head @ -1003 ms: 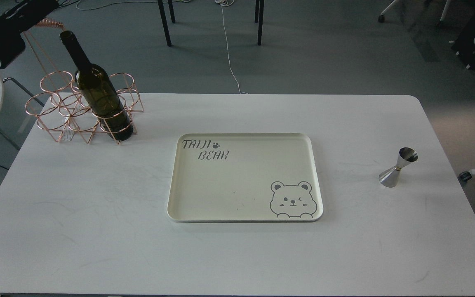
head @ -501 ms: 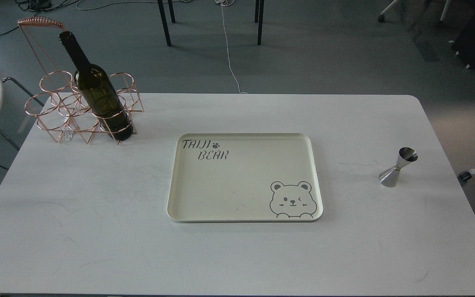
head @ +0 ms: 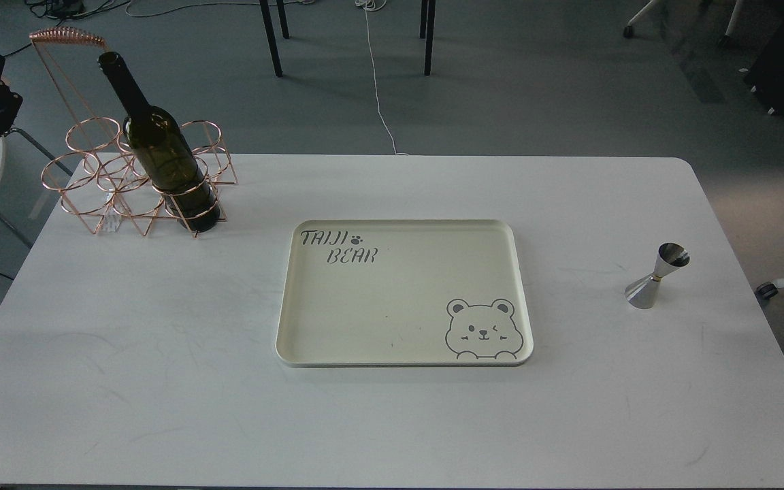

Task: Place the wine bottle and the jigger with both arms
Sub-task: 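Open the left gripper and withdraw it from the bottle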

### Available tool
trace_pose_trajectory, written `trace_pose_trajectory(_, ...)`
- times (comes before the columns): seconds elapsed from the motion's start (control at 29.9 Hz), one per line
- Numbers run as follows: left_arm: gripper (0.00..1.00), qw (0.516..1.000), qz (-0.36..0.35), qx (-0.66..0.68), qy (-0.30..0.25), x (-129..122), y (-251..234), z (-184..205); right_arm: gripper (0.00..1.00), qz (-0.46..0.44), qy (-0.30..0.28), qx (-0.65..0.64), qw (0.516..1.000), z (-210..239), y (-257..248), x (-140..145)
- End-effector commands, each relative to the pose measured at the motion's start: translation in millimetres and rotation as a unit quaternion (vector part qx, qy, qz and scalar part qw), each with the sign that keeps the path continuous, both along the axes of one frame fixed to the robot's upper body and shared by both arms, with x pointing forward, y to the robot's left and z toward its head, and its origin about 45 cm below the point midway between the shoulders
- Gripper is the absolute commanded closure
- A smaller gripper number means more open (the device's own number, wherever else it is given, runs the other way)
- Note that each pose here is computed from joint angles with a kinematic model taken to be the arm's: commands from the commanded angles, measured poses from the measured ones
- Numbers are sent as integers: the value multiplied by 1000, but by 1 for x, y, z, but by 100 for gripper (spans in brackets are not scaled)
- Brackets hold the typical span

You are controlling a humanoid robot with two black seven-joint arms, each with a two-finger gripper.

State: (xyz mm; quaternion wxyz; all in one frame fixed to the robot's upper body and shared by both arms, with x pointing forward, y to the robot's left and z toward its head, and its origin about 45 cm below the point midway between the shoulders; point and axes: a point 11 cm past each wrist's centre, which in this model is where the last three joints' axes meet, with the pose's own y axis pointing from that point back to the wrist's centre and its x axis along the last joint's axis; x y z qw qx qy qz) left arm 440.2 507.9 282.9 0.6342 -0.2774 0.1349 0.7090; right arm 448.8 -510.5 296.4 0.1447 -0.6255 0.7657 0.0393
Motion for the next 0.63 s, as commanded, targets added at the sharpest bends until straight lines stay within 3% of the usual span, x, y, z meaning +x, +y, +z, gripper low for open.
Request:
trace_pose_trajectory(0.0, 2, 1000, 11, -20, 14, -2, -1, -20, 1, 8, 16, 51, 999, -31, 10, -1)
trace_pose_trajectory(0.27, 2, 997, 22, -72, 23, -9, -7, -48, 1, 7, 50, 108, 993, -73, 25, -7)
trace_pose_trajectory(0.6, 2, 998, 18, -56, 27, -9, -4, -44, 1, 62, 45, 115, 990, -73, 40, -5)
